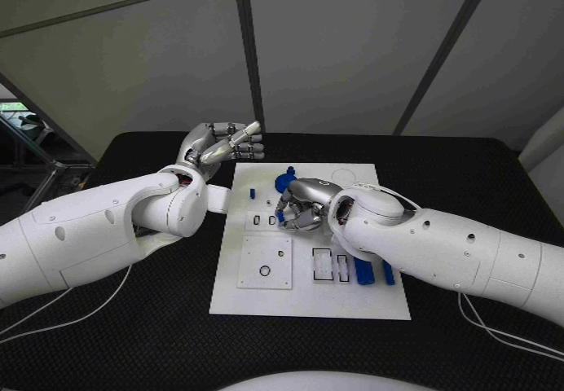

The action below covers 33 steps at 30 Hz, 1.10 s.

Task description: Assemble the parts on the task board

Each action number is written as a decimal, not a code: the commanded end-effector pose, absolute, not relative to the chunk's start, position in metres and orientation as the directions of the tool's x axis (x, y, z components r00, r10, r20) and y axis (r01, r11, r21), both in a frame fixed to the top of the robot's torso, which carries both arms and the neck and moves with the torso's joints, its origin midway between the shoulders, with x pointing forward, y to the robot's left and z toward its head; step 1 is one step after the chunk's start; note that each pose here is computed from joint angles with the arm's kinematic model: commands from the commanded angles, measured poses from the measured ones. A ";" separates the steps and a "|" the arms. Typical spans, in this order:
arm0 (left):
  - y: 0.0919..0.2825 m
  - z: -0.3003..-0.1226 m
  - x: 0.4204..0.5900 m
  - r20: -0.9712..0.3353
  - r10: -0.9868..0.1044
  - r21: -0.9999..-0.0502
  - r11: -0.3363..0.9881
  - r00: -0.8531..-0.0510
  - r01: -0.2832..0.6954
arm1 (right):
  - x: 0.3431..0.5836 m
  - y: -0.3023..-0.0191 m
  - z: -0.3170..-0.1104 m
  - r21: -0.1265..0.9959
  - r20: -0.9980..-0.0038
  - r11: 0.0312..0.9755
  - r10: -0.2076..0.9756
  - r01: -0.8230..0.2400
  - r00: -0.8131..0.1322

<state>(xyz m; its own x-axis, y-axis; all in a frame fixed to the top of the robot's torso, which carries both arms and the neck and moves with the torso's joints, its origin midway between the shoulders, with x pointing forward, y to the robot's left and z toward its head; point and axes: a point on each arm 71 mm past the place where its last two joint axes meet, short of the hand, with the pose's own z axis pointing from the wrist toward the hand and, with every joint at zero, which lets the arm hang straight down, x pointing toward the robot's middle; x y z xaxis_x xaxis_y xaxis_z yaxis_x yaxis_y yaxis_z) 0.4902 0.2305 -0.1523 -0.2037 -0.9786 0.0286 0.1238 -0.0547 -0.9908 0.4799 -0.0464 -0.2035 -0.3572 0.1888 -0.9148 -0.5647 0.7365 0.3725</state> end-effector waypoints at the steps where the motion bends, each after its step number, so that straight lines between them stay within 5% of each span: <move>1: 0.230 -0.151 0.490 0.028 -0.977 -0.990 -0.057 -0.213 0.131 | 0.480 -0.048 -0.208 0.351 -0.917 0.750 0.153 -0.561 -0.368; 33: 0.229 -0.151 0.490 0.029 -0.976 -0.991 -0.057 -0.216 0.125 | 0.481 -0.048 -0.207 0.350 -0.919 0.751 0.161 -0.560 -0.359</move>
<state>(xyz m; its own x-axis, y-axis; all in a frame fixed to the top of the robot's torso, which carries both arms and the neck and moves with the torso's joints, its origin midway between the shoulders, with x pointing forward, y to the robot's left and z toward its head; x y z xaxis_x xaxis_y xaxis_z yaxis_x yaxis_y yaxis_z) 0.4903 0.2303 -0.1526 -0.2044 -0.9785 0.0289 0.1195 -0.0543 -0.9914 0.4802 -0.0463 -0.2040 -0.3517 0.1794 -0.9188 -0.5678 0.7395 0.3617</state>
